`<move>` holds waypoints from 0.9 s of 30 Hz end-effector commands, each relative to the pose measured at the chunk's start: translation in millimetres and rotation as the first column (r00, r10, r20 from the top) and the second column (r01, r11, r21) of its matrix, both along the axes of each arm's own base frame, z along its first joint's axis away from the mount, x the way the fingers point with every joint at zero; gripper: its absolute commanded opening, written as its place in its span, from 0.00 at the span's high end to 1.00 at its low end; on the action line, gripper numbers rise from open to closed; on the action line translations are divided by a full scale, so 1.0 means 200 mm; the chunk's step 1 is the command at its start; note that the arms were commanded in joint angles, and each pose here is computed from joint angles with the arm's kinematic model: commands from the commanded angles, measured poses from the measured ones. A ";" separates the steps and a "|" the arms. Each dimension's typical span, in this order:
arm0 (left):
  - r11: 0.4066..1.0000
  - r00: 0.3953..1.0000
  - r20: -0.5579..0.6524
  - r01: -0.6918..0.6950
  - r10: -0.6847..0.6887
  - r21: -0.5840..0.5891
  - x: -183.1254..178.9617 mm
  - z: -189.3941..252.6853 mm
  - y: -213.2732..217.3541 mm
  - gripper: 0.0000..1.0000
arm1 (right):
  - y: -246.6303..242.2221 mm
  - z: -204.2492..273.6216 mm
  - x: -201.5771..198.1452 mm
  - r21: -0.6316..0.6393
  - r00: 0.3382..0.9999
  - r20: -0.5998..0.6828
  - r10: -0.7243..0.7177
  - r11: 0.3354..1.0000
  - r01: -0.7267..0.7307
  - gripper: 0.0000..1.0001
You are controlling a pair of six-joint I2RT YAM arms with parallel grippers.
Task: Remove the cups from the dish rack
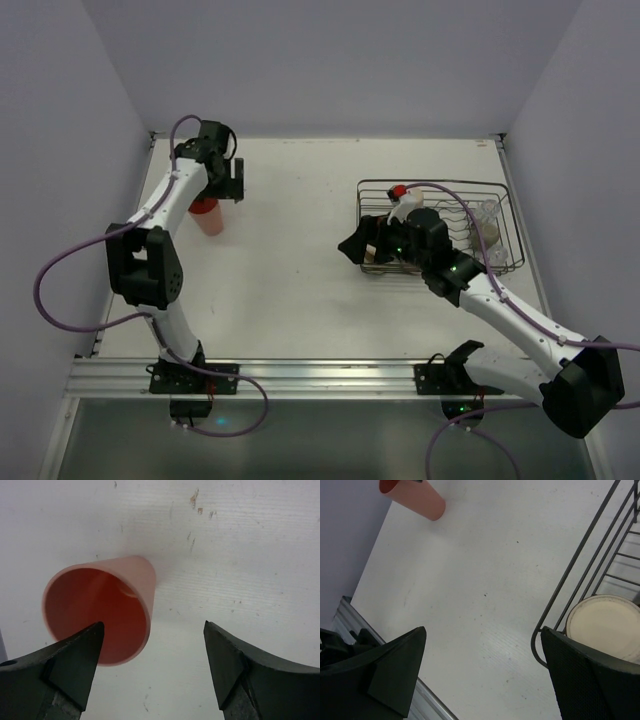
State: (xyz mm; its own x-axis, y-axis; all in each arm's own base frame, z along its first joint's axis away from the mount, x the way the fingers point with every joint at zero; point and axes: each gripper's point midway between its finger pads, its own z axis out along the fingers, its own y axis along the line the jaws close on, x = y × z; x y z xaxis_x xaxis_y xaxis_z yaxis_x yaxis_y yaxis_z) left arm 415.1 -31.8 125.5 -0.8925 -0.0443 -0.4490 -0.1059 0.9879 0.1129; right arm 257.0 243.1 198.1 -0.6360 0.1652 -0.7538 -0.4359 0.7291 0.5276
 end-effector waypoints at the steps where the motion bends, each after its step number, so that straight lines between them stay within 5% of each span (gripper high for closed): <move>1: 0.999 0.982 0.189 0.000 0.009 -0.051 0.05 0.26 -0.02 0.15 | -0.05 0.09 0.07 -0.023 0.995 0.075 -0.071 0.997 0.073 0.01; 7: 0.972 0.855 0.518 0.140 -0.024 -0.186 0.00 0.78 -0.18 0.04 | -0.21 0.13 0.17 -0.126 0.963 0.127 -0.236 0.960 0.252 0.17; 11: 0.866 0.738 0.657 0.419 -0.152 -0.271 -0.28 0.96 -0.52 0.02 | -0.41 0.10 0.24 -0.269 0.906 0.171 -0.387 0.866 0.421 0.24; 17: 0.649 0.658 0.686 0.674 -0.309 -0.353 -0.70 0.71 -0.81 0.00 | -0.67 0.05 0.20 -0.362 0.808 0.200 -0.555 0.724 0.587 0.07; 20: 0.607 0.593 0.737 0.728 -0.325 -0.318 -0.79 0.73 -0.81 0.00 | -0.75 -0.03 0.18 -0.386 0.780 0.177 -0.600 0.686 0.616 0.03; 27: 0.604 0.549 0.767 0.749 -0.333 -0.274 -0.86 0.66 -0.77 0.00 | -0.89 -0.20 0.16 -0.475 0.731 0.116 -0.672 0.609 0.635 0.01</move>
